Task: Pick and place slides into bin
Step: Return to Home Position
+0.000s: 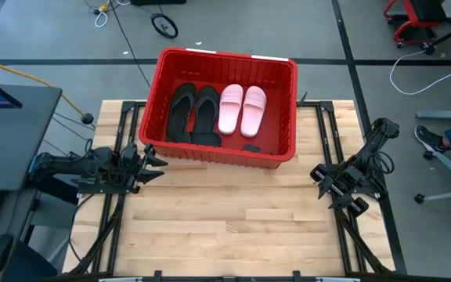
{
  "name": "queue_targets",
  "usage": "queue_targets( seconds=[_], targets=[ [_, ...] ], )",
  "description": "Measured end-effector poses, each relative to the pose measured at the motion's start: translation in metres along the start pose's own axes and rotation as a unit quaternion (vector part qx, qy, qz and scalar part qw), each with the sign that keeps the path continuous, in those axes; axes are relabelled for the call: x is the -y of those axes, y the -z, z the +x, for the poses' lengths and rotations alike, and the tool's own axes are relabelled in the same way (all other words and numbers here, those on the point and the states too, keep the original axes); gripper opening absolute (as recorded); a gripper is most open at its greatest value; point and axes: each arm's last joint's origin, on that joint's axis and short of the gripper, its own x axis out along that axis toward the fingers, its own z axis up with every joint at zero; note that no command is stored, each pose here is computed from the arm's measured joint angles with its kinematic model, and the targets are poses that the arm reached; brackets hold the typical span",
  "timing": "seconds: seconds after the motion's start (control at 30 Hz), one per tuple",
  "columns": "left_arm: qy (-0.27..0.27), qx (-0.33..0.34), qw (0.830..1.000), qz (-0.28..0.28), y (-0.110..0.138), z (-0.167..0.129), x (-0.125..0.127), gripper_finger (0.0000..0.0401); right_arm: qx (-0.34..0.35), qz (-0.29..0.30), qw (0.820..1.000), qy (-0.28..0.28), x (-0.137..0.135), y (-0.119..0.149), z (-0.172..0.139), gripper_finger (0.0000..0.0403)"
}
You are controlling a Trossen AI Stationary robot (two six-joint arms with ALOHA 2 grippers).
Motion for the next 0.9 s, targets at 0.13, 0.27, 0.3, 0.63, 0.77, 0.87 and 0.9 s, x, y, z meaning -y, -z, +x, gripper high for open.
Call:
queue_targets(
  seconds=[0.13,0.27,0.3,0.63,0.77,0.87,0.9],
  targets=[
    [0.0,0.0,1.0,0.0,0.0001,0.0,0.0,0.0177,0.0,0.0,1.0,0.0,0.0,0.0,0.0,0.0175],
    [0.0,0.0,1.0,0.0,0.0001,0.0,0.0,0.0179,0.0,0.0,1.0,0.0,0.0,0.0,0.0,0.0175],
    [0.0,0.0,1.0,0.0,0.0001,0.0,0.0,0.018,0.0,0.0,1.0,0.0,0.0,0.0,0.0,0.0175],
    [0.001,0.0,1.0,0.0,0.0001,0.0,0.0,0.0182,0.0,0.0,1.0,0.0,0.0,0.0,0.0,0.0175],
    [0.001,0.0,1.0,0.0,0.0001,0.0,0.0,0.0178,0.0,0.0,1.0,0.0,0.0,0.0,0.0,0.0175],
    [0.001,0.0,1.0,0.0,0.0001,0.0,0.0,0.0177,0.0,0.0,1.0,0.0,0.0,0.0,0.0,0.0175],
    [0.001,0.0,1.0,0.0,0.0001,0.0,0.0,0.0177,0.0,0.0,1.0,0.0,0.0,0.0,0.0,0.0175]
  ],
)
